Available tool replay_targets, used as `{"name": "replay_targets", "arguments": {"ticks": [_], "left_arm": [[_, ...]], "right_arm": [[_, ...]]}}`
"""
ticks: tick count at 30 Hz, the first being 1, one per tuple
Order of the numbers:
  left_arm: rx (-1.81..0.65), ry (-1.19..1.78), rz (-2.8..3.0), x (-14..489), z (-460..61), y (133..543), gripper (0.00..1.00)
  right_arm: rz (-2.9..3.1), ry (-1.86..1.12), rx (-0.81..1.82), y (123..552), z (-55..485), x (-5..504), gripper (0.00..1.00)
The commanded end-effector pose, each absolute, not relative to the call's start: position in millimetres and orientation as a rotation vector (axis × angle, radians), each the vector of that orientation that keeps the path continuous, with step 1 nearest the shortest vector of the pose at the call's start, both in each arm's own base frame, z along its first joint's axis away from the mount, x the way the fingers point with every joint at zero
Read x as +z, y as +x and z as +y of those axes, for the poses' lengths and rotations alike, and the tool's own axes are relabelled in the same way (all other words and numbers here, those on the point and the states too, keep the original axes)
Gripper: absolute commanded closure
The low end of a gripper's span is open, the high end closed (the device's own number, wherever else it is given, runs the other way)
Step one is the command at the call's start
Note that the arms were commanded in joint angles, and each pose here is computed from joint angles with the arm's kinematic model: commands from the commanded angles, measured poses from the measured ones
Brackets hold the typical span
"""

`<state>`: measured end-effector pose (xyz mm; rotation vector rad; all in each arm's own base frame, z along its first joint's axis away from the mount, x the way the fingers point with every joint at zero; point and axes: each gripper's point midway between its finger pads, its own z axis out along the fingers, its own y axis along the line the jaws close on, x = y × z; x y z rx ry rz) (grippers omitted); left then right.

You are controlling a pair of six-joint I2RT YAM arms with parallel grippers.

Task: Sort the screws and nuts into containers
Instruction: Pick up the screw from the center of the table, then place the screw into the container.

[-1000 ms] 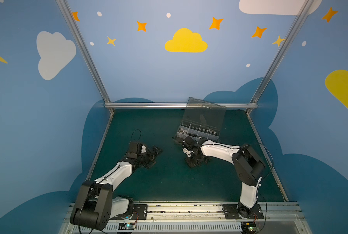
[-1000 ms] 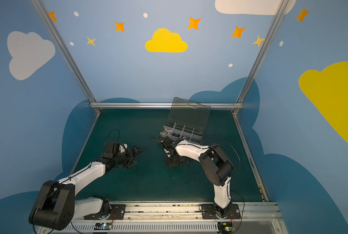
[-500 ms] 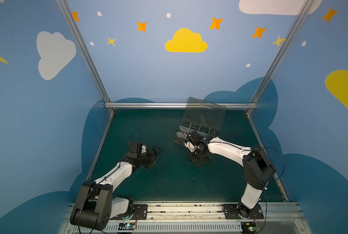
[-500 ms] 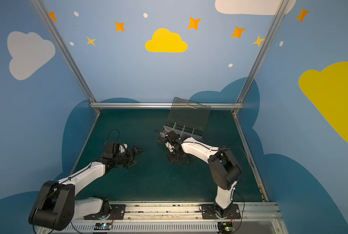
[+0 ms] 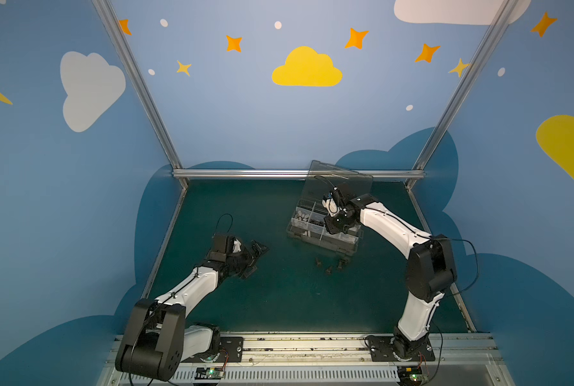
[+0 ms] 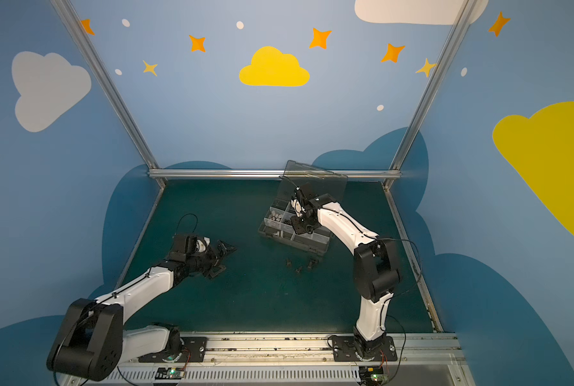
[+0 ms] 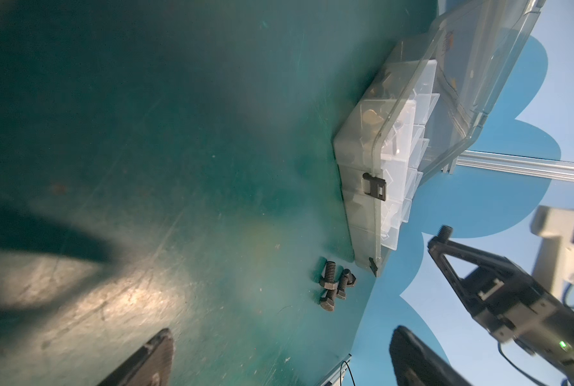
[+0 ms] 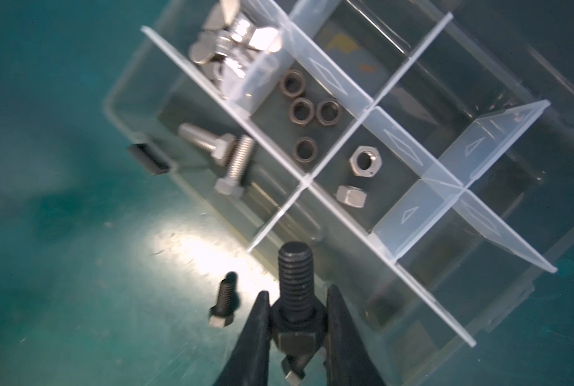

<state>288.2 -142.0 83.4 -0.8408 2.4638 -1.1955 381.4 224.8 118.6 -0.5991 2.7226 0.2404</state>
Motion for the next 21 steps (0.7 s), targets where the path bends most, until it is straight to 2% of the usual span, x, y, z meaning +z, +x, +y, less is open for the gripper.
{"name": "replay_targets", "arguments": {"ticks": [1, 21], "left_arm": [[-1.176, -0.833, 2.462, 84.7, -139.7, 288.1, 0.00], [-1.166, -0.842, 2.467, 82.8, -138.7, 287.1, 0.00]], "right_arm": [[2.759, -0.601, 0.194, 387.4, 214.8, 112.7, 0.97], [2.848, -0.611, 0.211, 369.5, 209.1, 78.1, 0.95]]}}
